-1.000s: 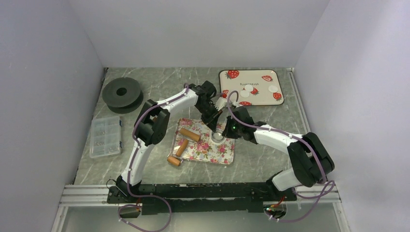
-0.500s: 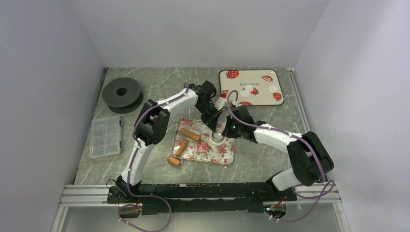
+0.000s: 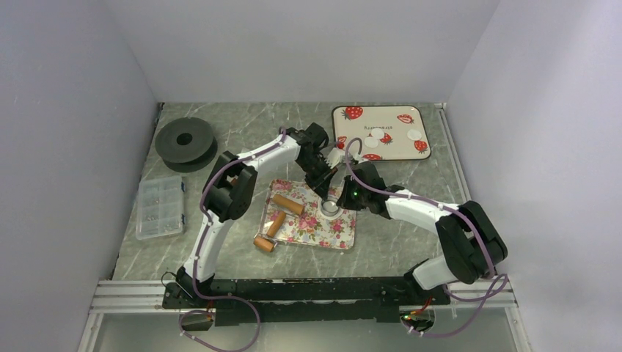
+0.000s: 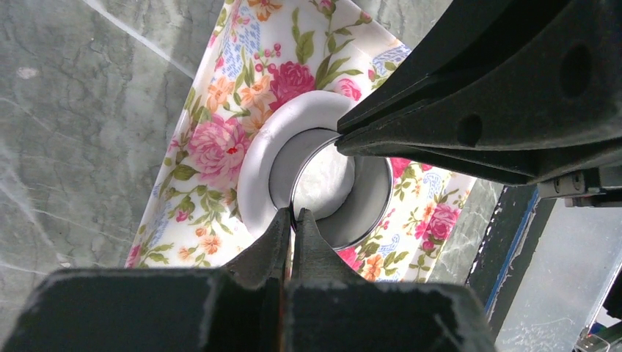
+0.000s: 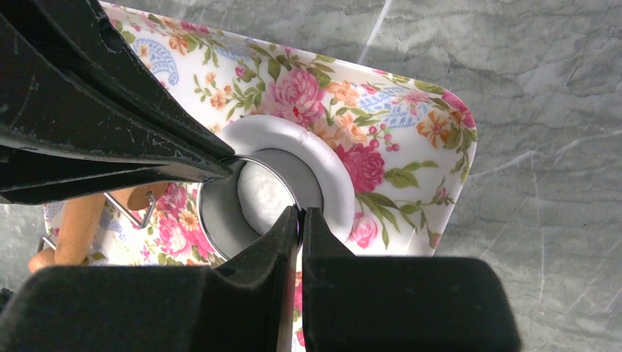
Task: Roll out the dumpling wrappers from the dough
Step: Press the dumpling wrapper on the work surface.
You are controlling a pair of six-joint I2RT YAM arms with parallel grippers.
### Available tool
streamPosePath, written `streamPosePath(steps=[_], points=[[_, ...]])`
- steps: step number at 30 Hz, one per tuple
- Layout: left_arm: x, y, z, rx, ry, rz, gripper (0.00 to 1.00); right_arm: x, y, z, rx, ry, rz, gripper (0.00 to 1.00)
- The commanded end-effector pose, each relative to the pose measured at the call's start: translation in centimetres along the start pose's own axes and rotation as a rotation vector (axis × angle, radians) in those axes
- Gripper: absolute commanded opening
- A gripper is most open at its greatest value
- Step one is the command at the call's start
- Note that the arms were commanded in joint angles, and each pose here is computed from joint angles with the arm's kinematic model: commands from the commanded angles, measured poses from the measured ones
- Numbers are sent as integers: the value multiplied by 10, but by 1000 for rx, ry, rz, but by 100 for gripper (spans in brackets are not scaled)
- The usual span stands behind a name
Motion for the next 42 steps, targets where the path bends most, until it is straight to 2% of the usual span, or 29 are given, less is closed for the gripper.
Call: streamPosePath(steps=[1, 7, 18, 26, 34, 42], points=[[50, 7, 24, -25, 185, -9, 0, 5, -9, 8, 42, 7, -11, 0], [44, 9, 22, -33, 175, 2, 0, 24, -20, 3, 44, 24, 25, 0], [44, 8, 22, -28, 165, 9, 0, 3, -9, 7, 54, 2, -12, 0], [32, 20, 24, -64, 152, 33, 0, 22, -11, 4, 23, 26, 32, 0], [55, -1, 22, -14, 174, 16, 0, -28, -5, 11, 49, -20, -48, 0], [33, 20, 16, -65, 137, 35, 0, 25, -17, -7, 36, 13, 36, 0]])
Point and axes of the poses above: each gripper's point midway between its finger pads, its own z axis out along the fingers, its own y axis along the line the jaws close on, x = y × z, the point moved 3 cm from there along -z, back along the fingers, and after that the axes turned 4 degrees about z, right-handed, at the moved point
